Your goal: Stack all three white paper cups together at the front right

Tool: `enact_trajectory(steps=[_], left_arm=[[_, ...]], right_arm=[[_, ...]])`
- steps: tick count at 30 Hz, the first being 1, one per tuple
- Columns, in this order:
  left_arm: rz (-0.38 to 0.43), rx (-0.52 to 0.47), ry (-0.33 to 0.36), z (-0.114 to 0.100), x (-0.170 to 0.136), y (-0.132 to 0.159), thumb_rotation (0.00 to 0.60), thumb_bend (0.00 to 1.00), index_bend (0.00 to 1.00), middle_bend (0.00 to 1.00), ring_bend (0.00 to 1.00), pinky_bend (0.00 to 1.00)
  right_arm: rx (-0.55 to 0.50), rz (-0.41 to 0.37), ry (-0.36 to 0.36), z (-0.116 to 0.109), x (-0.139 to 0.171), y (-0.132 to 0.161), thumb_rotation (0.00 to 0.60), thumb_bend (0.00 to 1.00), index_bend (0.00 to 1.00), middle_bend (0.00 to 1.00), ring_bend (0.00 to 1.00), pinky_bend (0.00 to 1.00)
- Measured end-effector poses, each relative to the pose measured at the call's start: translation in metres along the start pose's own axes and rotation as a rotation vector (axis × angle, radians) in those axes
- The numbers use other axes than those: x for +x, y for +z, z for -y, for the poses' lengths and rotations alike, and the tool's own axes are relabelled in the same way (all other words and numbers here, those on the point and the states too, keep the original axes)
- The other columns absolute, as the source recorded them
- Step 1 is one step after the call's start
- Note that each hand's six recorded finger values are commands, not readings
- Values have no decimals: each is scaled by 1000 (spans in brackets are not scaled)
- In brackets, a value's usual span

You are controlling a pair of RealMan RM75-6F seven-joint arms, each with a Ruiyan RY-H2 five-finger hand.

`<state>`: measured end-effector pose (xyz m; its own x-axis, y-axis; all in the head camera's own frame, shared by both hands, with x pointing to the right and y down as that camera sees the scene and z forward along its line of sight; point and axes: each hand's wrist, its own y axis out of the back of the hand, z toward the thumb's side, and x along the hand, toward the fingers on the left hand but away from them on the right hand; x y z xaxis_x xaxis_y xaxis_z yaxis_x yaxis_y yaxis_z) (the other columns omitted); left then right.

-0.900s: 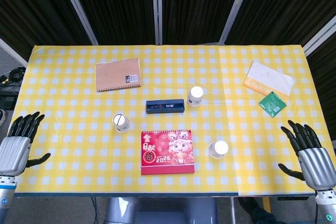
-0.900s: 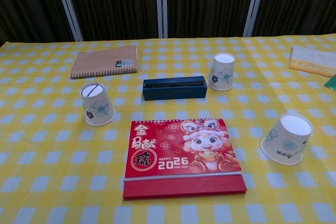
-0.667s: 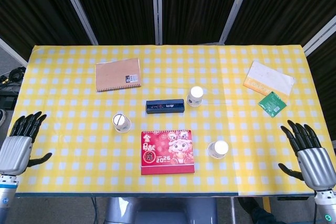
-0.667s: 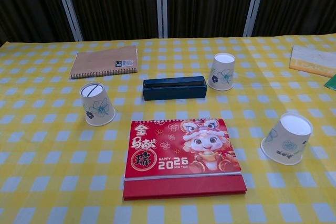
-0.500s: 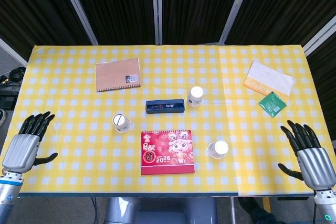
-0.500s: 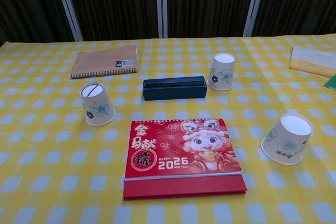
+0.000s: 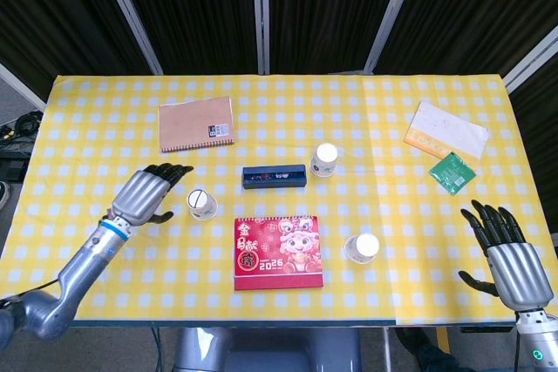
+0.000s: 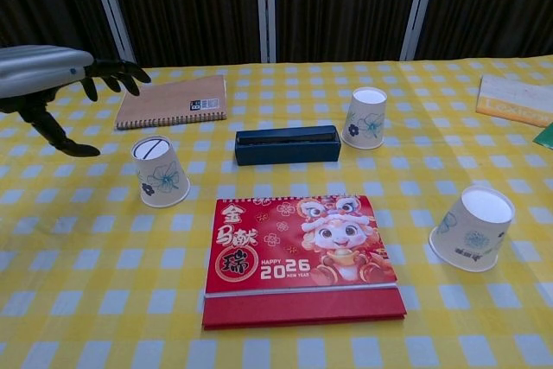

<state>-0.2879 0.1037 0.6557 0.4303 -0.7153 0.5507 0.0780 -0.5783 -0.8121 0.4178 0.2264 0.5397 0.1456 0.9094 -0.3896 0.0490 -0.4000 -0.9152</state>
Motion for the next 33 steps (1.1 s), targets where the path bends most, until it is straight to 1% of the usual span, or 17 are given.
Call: enact_trajectory(steps=[2,6,11,14,18,23,25,33], left_arm=[[6,7,-16,4,11,5,600,239,147,194,203,285],[19,34,-56,11,21,11,600,239,164,195,203,302],[28,49,-99,22,30,17,600,240,179,203,219,354],[23,62,-114,26,33,17,600,244,238,254,269,419],[10,65,-130,33,36,18,600,246,313,317,327,461],[5,57,-118,37,41,20,600,261,424,410,407,510],[3,59,-110,37,42,20,600,262,446,428,422,516],[2,47,-85,27,40,19,600,261,460,438,428,521]], right_arm=[[1,2,6,1,0,0,600,0,91,0,0,0],[1,6,11,1,0,-1,600,0,91,0,0,0],[-3,11,12,1,-1,-2,600,0,91,0,0,0],[-8,15,10,0,-1,-4,600,0,91,0,0,0],[-17,15,9,-1,-1,-5,600,0,91,0,0,0],[-23,10,8,-2,0,-4,600,0,91,0,0,0],[-24,10,8,-2,0,-4,600,0,91,0,0,0],[-28,9,6,-3,0,-4,600,0,91,0,0,0]])
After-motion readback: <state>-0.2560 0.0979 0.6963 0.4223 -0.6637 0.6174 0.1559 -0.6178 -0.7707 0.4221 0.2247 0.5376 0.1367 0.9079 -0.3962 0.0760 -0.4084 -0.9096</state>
